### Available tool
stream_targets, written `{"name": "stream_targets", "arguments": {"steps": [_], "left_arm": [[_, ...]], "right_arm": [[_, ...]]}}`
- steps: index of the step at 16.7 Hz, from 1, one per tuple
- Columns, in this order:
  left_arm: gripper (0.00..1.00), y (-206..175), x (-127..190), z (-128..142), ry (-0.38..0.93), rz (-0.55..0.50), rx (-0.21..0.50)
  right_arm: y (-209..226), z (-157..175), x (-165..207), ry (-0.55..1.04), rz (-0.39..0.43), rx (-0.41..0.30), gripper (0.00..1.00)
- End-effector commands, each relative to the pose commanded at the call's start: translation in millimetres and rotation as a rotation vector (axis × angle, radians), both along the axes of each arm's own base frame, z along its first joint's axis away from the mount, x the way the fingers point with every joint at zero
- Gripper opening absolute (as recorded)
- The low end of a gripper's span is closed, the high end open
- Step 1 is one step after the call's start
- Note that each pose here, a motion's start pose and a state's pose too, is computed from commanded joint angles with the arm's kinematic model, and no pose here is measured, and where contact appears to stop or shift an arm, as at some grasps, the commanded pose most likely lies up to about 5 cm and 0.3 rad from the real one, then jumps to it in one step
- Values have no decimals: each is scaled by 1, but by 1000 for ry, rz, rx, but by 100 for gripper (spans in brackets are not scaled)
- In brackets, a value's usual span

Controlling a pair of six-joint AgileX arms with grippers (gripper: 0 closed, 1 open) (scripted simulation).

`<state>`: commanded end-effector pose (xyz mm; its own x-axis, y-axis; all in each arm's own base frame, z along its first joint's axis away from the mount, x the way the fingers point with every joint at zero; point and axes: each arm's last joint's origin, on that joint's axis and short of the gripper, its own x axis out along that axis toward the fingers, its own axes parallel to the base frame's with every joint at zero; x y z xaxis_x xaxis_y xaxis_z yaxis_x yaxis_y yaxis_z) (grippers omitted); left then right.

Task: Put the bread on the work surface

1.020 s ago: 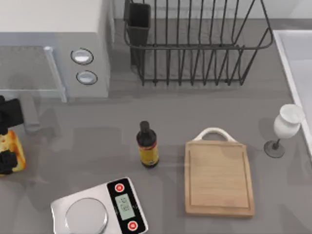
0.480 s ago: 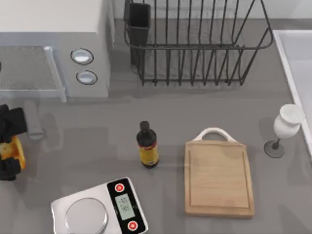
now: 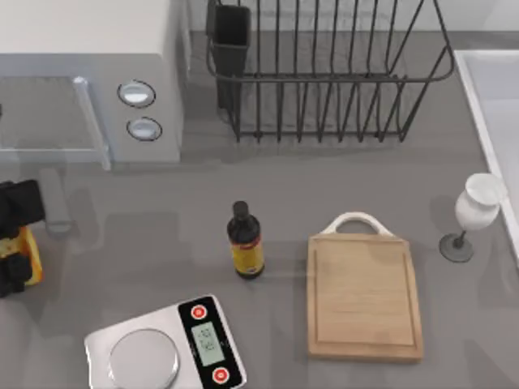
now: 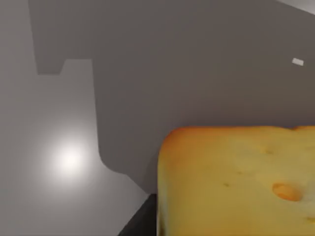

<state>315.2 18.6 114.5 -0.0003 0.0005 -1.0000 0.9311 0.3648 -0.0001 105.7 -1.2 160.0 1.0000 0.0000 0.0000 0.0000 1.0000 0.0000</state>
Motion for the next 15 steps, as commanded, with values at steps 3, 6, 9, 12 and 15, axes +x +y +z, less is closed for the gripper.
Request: {"name": "stream_targets", "arguments": {"steps": [3,6,9,12,15], "left_arm": [[2,0,0,0,0,0,0],[0,0,0,0,0,0,0],[0,0,0,0,0,0,0],[0,-1,0,1,-2,-3,0],[0,0,3,13,-12,-2,5]], "right_arm": [[0,0,0,0,0,0,100],[0,0,0,0,0,0,100],[0,0,0,0,0,0,100],[0,0,0,0,0,0,100],[0,0,0,0,0,0,100]]}}
